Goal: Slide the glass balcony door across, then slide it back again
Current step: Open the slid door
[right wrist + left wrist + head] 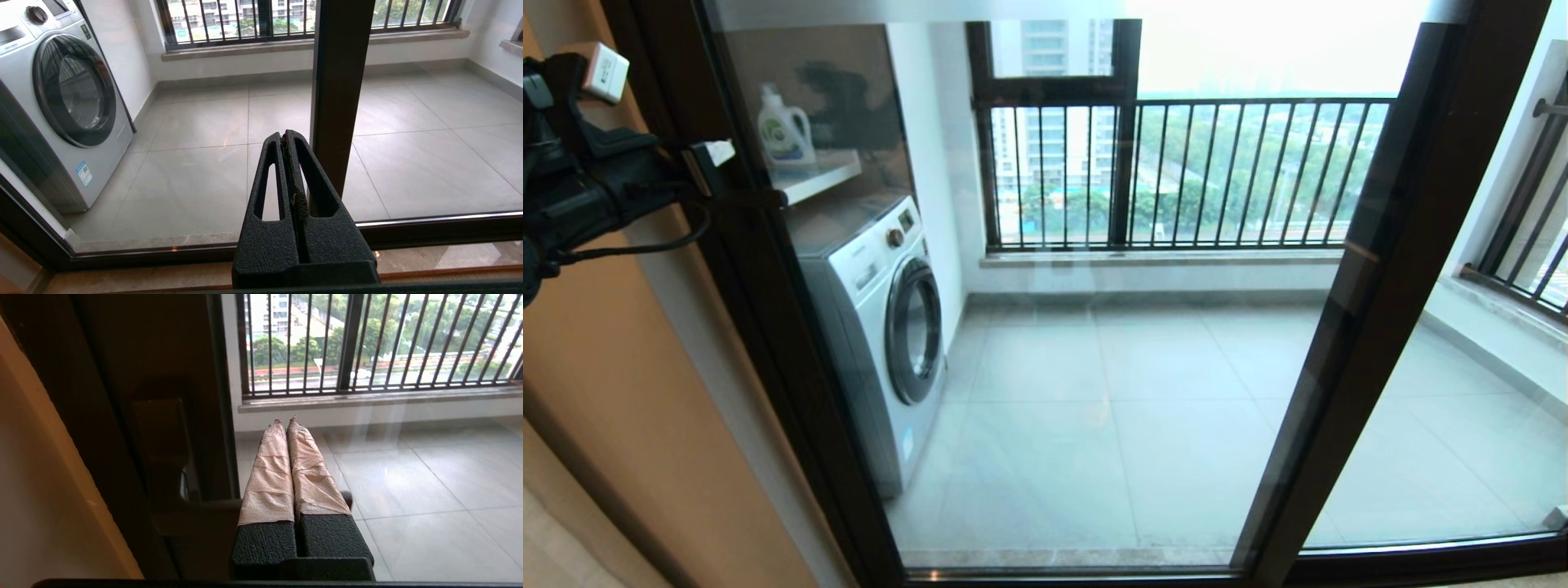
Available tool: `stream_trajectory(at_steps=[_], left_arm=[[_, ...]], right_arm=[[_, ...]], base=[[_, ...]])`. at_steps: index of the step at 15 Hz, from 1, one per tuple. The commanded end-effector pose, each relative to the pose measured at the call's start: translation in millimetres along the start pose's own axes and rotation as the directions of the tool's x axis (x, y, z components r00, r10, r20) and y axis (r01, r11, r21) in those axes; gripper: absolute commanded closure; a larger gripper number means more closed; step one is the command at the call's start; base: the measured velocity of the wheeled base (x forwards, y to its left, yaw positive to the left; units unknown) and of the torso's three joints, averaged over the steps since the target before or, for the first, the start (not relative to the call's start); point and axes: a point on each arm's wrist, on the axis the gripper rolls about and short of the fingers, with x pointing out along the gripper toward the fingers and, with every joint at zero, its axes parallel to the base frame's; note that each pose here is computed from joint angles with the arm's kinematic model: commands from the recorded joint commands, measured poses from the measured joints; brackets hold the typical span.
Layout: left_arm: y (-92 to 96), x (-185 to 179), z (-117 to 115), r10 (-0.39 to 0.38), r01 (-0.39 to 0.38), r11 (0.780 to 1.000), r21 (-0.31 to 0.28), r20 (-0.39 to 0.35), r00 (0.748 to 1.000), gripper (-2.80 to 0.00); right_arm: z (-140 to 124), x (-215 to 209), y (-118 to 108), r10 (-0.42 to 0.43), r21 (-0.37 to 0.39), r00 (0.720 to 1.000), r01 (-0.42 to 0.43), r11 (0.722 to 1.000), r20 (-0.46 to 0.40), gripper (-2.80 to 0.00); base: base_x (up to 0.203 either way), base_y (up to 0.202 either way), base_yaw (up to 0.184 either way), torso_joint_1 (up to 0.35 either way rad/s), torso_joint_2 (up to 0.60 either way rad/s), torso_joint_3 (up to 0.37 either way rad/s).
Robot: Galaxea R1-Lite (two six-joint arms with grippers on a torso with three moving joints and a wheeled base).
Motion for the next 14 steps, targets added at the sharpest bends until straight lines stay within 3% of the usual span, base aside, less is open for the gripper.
stream_trajectory(at_steps=[1, 14], left_arm=[[-7.2, -13, 3, -0.012, 0.012, 1.0, -0.002, 0.0, 1.0, 0.0], [-5.5, 0, -44, -0.034, 0.029, 0.999, -0.038, -0.134, 0.99, 0.0]], right_arm=[[-3, 1, 0, 0.0, 0.0, 1.0, 0.0, 1.0, -0.013, 0.0], [-3, 1, 0, 0.0, 0.0, 1.0, 0.0, 1.0, -0.013, 0.0]], base=[[0.0, 0.0, 0.0, 0.0, 0.0, 0.0], [0.0, 0.0, 0.0, 0.0, 0.0, 0.0]])
